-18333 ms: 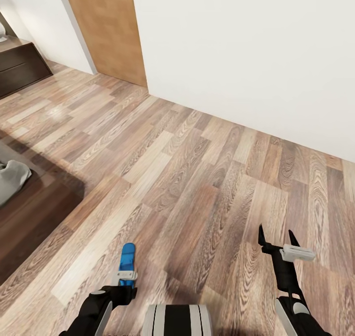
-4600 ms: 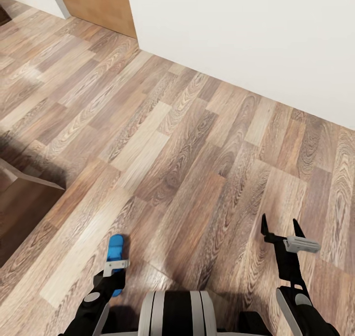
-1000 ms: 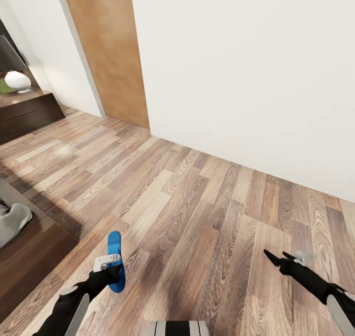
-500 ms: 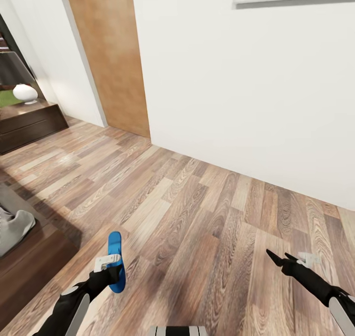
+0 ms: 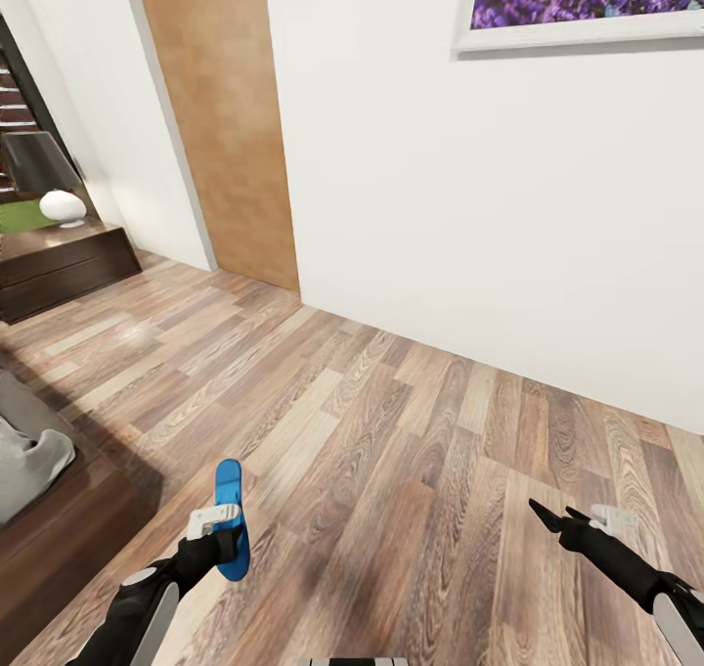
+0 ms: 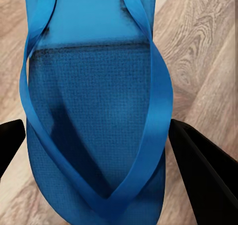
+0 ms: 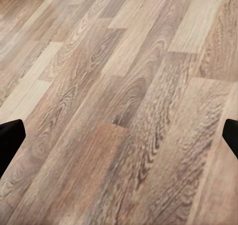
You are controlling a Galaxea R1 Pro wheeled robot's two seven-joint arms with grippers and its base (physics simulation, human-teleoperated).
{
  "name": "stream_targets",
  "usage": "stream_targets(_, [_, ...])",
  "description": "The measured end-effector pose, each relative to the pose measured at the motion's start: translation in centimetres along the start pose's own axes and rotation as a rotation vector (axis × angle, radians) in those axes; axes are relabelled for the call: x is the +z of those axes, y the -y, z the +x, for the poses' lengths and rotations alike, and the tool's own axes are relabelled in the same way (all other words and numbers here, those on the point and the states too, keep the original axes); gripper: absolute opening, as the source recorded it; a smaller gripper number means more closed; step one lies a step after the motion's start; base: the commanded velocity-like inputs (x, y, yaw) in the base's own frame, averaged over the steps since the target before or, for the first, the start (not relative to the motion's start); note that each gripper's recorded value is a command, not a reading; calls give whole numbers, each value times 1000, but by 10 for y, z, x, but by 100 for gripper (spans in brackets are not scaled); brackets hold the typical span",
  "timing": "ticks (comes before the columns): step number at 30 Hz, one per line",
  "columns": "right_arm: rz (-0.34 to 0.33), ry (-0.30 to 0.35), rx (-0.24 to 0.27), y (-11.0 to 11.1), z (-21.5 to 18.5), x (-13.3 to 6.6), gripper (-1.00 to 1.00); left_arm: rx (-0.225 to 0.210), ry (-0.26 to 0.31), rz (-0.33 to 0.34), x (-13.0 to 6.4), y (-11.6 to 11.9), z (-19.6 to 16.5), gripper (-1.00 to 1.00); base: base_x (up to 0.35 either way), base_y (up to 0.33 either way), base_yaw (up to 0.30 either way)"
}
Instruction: In the bedroom, move the book from the bed onto either nightstand, and place the two sandals side by side next to the bed.
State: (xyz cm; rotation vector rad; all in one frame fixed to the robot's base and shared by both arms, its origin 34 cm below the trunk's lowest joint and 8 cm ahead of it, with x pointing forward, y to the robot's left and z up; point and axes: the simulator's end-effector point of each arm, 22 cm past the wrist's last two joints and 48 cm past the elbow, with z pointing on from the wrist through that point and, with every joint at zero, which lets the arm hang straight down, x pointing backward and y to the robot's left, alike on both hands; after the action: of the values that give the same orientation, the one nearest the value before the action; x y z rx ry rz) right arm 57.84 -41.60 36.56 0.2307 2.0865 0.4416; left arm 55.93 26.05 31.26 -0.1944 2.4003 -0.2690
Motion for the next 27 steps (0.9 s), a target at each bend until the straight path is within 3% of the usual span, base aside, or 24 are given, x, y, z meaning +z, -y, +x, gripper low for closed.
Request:
stream_targets(6, [27, -12, 27, 8, 15, -6, 100, 9, 18, 11, -5, 7, -9, -100, 0, 0, 0])
stream_targets(9, [70, -2, 34, 24, 35, -14, 100, 15, 26, 18, -8, 11, -12, -100, 0, 0, 0])
stream_targets(13, [149, 31, 1, 51, 65, -35, 100, 15, 25, 18, -10, 11, -12, -100, 0, 0, 0])
stream_targets(15, [202, 2, 4, 67, 99, -52, 100, 10, -6, 10, -8, 6, 2, -100, 0, 0, 0])
stream_targets(27, [208, 17, 9, 65, 100, -63, 100, 16, 7, -2, -20, -3, -2, -100, 0, 0, 0])
